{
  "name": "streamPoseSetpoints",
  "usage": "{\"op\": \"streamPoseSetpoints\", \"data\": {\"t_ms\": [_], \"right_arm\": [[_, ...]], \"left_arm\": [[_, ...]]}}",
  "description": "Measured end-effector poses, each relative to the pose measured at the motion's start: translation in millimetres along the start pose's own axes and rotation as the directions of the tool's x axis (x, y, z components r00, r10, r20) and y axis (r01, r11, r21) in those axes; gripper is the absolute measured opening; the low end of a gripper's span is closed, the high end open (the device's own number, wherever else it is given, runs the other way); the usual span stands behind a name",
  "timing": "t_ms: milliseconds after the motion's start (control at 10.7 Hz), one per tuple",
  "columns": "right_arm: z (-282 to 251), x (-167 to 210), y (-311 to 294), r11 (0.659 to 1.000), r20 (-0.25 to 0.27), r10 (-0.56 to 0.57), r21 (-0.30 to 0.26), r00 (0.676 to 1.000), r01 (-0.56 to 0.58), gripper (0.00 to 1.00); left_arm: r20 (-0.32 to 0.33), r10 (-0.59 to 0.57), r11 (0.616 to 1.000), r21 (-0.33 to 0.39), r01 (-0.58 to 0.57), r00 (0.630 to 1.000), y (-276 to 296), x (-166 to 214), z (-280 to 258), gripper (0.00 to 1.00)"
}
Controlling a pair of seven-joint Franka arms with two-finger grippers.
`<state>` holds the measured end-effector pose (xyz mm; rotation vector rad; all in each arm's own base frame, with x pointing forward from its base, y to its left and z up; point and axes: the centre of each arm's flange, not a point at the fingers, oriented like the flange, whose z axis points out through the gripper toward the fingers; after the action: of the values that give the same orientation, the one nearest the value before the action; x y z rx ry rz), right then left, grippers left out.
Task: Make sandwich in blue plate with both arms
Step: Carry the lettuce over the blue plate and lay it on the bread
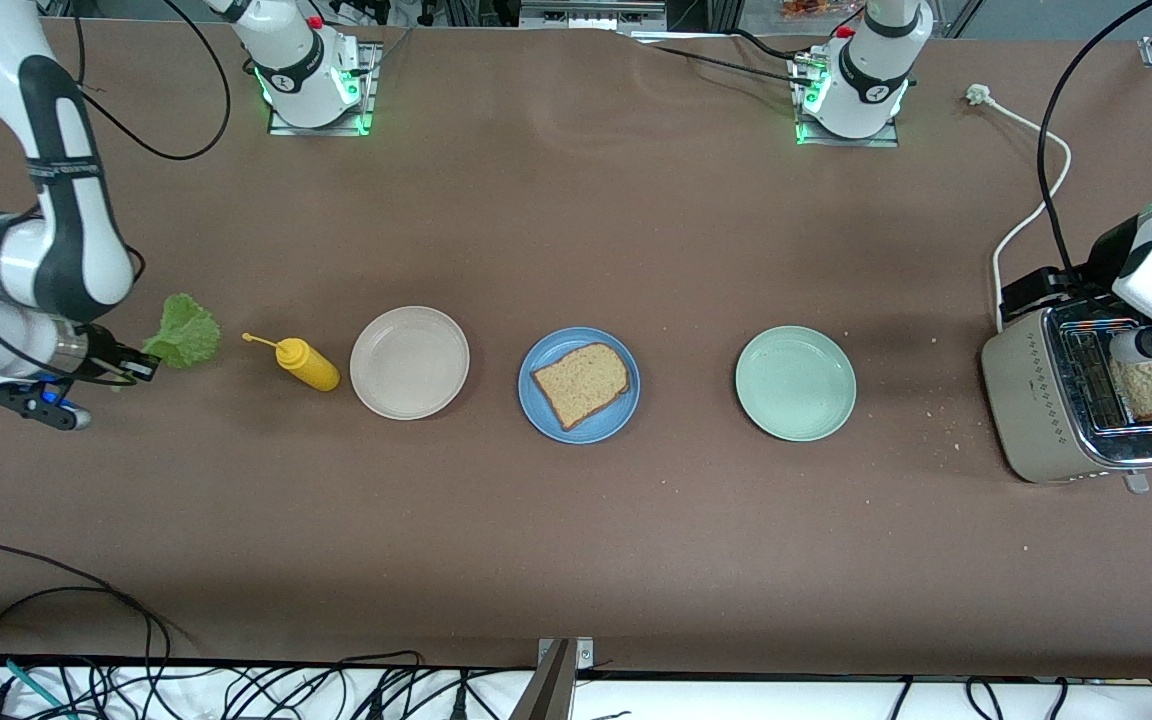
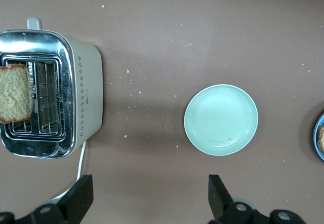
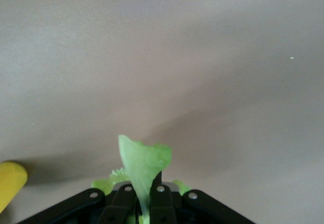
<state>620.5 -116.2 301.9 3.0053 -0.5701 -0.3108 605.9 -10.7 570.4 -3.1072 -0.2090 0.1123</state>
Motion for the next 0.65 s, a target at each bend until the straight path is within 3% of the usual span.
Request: {"op": "streamPoseSetpoints", "data": {"t_ms": [281,468,655], "right_arm": [[-62.9,-3.4,4.6,1.0,0.098,-0.023,-0.011,0.995,0.024,0.06],[-93.4,-8.3,-1.4,0.999,0.123,-0.033,-0.012,0.992,0.035,0.06],[-105.1,-13.4,-25.2,1.0,0.116,-0.025,-0.005,0.993,0.026,0.06]], "left_arm": [[-0.01,-0.011,1.0,0.0,0.011,1.0,-6.2,-0.5,-5.3,1.0],[-0.01,-0.019,1.0,0.0,0.019,1.0,-12.2,0.4,-5.1,1.0],[-0.01,-0.017,1.0,0.0,0.017,1.0,-11.9,0.4,-5.1,1.0]]}}
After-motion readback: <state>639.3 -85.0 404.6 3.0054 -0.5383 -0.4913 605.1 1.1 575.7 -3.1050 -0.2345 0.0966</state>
